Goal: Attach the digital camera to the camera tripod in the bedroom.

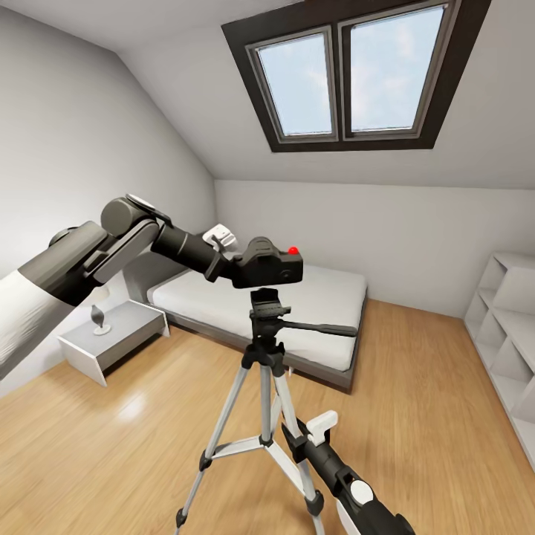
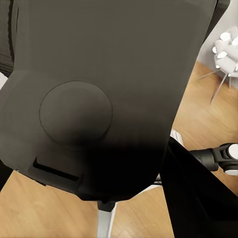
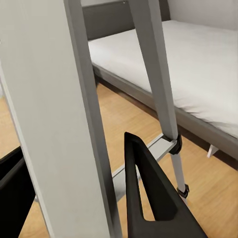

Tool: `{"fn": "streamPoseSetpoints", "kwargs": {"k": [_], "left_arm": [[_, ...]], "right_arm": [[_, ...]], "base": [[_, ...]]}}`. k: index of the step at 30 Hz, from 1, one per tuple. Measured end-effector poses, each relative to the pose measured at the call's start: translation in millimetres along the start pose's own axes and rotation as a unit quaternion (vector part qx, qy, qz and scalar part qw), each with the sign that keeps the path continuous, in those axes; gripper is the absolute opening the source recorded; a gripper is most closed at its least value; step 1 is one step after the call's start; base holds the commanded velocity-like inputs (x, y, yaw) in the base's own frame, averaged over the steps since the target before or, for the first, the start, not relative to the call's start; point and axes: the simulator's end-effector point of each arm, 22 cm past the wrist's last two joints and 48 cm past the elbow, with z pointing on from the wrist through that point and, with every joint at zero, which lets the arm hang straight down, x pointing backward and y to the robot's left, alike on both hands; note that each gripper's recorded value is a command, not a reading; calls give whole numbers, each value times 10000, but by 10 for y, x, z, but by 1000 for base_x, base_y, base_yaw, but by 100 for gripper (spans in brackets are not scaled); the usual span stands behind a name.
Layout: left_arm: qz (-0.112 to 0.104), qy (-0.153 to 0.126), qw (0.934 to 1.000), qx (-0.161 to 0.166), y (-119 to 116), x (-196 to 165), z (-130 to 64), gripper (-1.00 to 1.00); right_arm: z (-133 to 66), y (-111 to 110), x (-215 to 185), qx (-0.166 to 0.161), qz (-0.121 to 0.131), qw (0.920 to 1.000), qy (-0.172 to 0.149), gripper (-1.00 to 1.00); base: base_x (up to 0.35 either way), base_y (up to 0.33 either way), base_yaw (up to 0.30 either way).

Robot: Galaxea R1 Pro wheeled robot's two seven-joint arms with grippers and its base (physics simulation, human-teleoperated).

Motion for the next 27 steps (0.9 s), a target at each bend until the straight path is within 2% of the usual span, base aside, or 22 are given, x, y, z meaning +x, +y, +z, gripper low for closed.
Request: {"fn": "streamPoseSetpoints", "kwargs": {"k": [27], "left_arm": [[-16, 14, 10000, 0, 5, 18, 11, -100]], "right_arm": [[0, 0, 1, -1, 0, 10000, 3, -100]], "base": [[0, 0, 0]]}}
